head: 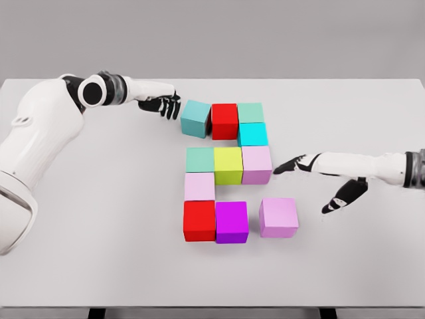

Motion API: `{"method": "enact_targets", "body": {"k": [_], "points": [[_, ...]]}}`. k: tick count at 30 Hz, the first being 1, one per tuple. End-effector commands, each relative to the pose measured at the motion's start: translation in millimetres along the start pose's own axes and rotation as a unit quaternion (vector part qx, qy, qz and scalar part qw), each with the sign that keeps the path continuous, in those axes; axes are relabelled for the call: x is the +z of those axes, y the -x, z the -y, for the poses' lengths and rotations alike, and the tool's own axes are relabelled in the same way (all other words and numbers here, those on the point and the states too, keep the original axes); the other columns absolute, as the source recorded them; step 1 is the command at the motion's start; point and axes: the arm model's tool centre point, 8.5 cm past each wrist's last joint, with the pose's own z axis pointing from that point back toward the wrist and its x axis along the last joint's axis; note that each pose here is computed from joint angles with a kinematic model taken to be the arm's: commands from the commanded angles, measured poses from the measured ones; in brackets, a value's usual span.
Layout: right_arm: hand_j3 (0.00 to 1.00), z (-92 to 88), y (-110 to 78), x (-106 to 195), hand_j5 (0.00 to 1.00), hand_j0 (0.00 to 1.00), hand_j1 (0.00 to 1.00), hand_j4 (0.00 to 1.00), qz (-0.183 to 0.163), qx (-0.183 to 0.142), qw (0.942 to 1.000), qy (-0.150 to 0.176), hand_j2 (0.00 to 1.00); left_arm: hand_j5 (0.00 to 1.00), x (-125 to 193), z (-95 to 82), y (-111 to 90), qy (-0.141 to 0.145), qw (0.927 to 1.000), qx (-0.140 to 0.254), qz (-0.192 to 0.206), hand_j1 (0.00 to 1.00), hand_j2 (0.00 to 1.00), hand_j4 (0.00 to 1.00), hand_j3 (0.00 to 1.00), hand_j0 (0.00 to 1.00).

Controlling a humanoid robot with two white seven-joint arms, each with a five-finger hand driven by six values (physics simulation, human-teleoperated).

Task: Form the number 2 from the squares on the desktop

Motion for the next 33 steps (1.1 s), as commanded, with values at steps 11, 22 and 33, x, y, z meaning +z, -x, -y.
{"method": "enact_targets", "body": {"k": [11, 22, 33], "points": [[1.0, -17.1, -15.9, 60, 1.0, 1.0, 1.0, 1.0, -0.124, 0.171, 0.9653, -0.153, 1.0, 0.3, 3, -3.5, -3, -0.013, 0.9998, 0.007, 0.016, 0.3, 0.3, 0.3, 0.3, 0.3], [1.0, -35.8, -13.1, 10, 1.0, 1.0, 1.0, 1.0, -0.09, 0.21, 0.9582, -0.171, 1.0, 0.3, 3, -4.6, -8, -0.018, 0.9994, 0.003, 0.03, 0.3, 0.3, 0.3, 0.3, 0.3], [1.0, -39.0, -21.9, -2, 1.0, 1.0, 1.0, 1.0, -0.069, 0.217, 0.9586, -0.171, 1.0, 0.29, 3, -3.3, -3, -0.016, 0.9997, 0.012, 0.017, 0.29, 0.29, 0.29, 0.29, 0.29]]}}
